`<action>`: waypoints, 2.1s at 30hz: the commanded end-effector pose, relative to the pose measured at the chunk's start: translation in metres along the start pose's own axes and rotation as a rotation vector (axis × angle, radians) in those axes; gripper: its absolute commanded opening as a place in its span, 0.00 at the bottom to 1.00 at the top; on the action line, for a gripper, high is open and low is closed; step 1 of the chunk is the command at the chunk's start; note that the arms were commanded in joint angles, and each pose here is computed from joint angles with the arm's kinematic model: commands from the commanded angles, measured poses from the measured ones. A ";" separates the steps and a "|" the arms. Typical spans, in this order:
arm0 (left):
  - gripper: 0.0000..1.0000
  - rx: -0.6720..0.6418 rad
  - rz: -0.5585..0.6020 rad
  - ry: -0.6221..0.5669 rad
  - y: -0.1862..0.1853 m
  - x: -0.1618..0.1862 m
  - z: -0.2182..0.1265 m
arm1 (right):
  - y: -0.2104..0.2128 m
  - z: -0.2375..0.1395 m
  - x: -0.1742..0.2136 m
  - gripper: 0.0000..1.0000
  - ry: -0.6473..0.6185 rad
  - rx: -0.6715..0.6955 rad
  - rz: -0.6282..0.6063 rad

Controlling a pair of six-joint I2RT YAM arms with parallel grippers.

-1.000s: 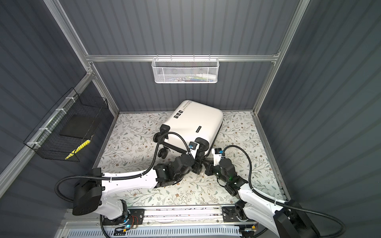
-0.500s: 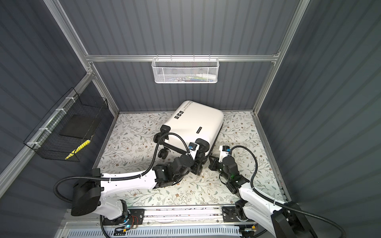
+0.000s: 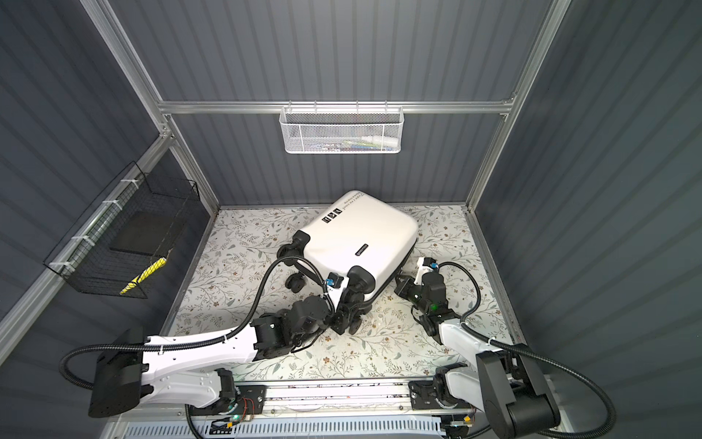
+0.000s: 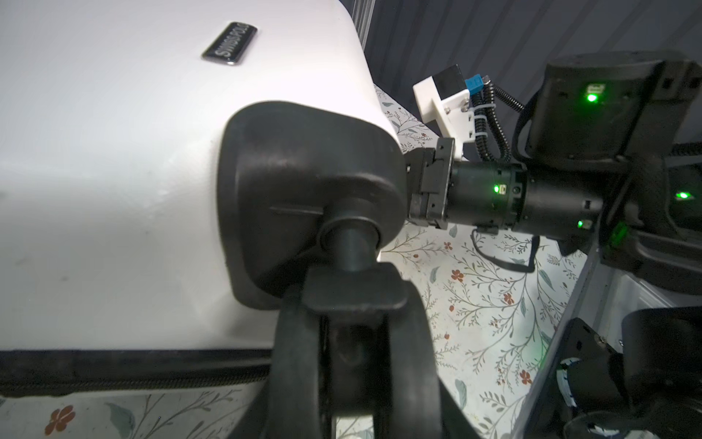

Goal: Pack the luggage

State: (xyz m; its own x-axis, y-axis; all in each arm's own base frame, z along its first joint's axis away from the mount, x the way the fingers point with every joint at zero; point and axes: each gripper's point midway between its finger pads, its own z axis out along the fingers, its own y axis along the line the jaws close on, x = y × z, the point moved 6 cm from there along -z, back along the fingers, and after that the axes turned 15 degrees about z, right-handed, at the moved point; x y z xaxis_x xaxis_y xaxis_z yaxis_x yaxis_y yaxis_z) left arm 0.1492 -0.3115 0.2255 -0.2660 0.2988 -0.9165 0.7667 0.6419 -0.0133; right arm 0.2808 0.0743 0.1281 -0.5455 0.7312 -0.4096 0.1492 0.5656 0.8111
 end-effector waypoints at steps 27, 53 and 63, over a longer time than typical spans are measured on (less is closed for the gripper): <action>0.11 -0.140 -0.068 -0.052 0.031 -0.006 -0.047 | -0.026 0.014 -0.125 0.21 -0.216 -0.009 0.244; 1.00 -0.240 -0.399 0.092 0.127 -0.055 -0.055 | 0.042 0.068 -0.180 0.58 0.117 0.003 0.223; 1.00 -0.146 -0.492 0.095 0.144 -0.058 -0.026 | 0.046 0.096 -0.149 0.56 0.273 -0.014 0.175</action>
State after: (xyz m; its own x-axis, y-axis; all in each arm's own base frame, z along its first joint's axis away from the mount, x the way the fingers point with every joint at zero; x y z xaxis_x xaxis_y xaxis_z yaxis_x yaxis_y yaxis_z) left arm 0.2555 -0.2098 0.2666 -0.6438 0.0373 -0.7643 0.4078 0.8619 -0.3015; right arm 0.4543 0.0124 0.1866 -0.6481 0.7479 -0.1439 0.2862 0.4143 0.8640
